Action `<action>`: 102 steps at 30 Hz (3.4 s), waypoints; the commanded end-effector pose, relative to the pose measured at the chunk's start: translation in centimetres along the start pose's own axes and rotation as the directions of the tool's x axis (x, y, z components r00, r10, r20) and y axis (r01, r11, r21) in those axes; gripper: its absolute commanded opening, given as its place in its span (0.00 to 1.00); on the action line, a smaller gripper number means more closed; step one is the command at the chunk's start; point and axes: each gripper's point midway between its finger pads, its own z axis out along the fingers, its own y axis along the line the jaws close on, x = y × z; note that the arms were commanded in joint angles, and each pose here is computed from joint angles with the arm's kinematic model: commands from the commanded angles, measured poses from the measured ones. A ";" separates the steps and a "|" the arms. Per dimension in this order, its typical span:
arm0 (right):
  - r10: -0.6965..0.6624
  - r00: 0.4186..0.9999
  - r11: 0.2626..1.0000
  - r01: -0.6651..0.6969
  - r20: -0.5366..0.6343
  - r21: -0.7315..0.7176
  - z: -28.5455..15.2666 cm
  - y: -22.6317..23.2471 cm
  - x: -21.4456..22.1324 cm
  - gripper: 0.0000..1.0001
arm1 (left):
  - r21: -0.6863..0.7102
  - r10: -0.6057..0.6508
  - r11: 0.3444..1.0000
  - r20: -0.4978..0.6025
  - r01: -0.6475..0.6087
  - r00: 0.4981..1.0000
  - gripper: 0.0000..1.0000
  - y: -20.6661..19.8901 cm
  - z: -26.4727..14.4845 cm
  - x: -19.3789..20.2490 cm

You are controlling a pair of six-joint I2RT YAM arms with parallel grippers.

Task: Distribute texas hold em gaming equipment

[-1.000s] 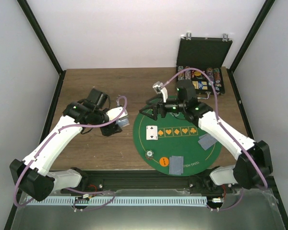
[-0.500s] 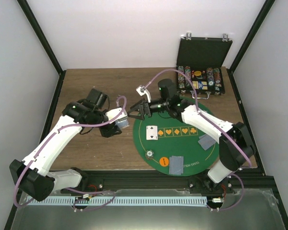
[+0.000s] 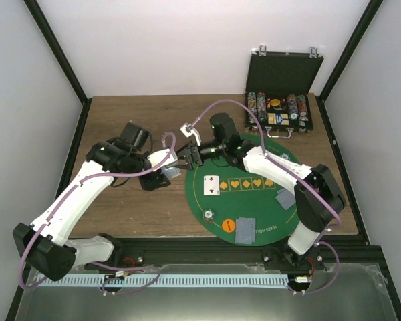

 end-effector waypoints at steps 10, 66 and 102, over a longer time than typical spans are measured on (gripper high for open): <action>-0.049 0.999 0.984 0.049 -0.004 0.170 -0.1 -1.4 -0.7 0.90 | -0.015 0.019 1.000 0.043 -0.018 0.999 0.49 0.2 -0.6 -1.0; -0.410 0.571 -0.009 0.777 -0.711 0.630 -19.6 -8.0 1.8 0.01 | -0.084 -0.040 0.996 -0.003 0.040 0.999 0.49 2.4 0.3 0.0; -0.162 0.334 0.381 0.889 -0.928 0.253 -12.4 -16.9 21.8 0.01 | -0.072 -0.033 0.997 -0.001 0.033 0.999 0.49 2.2 0.4 0.1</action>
